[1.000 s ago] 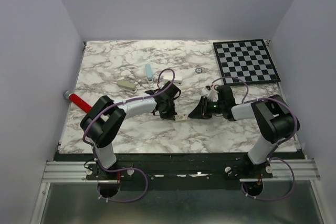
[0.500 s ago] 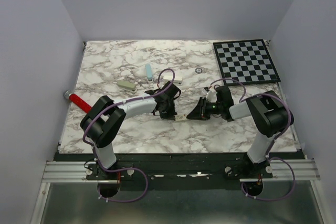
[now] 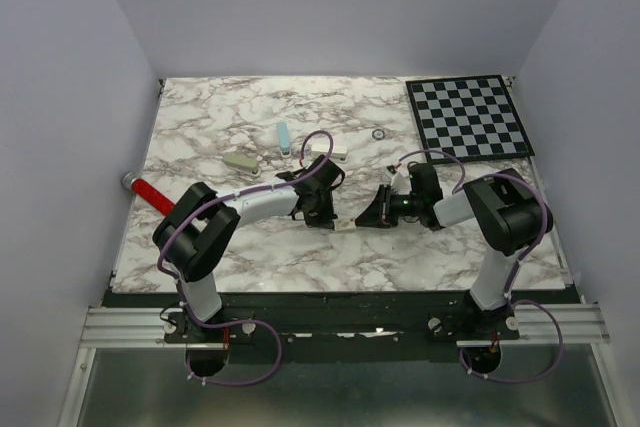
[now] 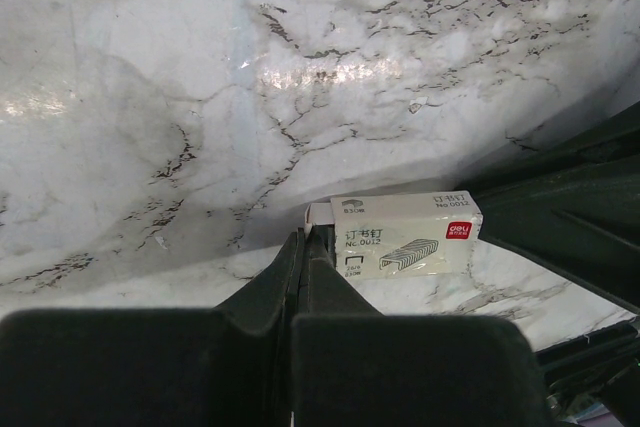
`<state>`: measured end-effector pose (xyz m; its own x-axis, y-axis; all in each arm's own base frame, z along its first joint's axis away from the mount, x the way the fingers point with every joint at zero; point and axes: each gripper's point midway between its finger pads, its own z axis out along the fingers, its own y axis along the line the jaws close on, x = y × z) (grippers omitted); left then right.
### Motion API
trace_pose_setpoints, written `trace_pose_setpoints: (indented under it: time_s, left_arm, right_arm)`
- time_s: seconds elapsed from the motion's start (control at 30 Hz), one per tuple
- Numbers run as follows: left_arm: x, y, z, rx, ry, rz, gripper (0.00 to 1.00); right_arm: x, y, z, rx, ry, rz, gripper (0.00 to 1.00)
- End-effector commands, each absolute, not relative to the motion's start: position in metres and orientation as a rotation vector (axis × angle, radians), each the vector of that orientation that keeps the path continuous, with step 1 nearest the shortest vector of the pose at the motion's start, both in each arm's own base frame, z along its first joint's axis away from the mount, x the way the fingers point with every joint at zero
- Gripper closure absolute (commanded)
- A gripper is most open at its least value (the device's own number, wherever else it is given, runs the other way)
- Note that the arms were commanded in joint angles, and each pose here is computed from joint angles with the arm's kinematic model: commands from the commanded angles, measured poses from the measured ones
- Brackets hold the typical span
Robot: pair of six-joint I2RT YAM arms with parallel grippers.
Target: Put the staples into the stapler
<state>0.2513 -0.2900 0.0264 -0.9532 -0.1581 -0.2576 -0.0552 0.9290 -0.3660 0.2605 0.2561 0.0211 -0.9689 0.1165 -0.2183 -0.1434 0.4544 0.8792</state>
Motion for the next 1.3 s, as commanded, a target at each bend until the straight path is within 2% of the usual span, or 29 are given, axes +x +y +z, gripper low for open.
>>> trace_pose_setpoints:
  time_s: [0.0,0.2,0.43,1.2,1.27]
  left_arm:
    - [0.25,-0.291,0.033,-0.152,2.792,-0.549,1.0]
    - [0.251,-0.292,0.036,-0.154,2.782,-0.565,1.0]
    - [0.251,-0.294,0.037,-0.149,2.777,-0.58,1.0]
    - [0.248,-0.268,0.035,-0.152,2.787,-0.474,1.0]
    - [0.248,-0.269,0.035,-0.152,2.787,-0.483,1.0]
  right_arm:
    - [0.261,0.262,0.026,-0.063,2.428,1.57,0.85]
    - [0.26,0.264,0.029,-0.079,2.409,1.597,0.97]
    - [0.258,0.265,0.032,-0.09,2.395,1.628,0.99]
    - [0.258,0.255,0.034,-0.069,2.379,1.579,0.99]
    - [0.256,0.254,0.031,-0.058,2.394,1.573,0.94]
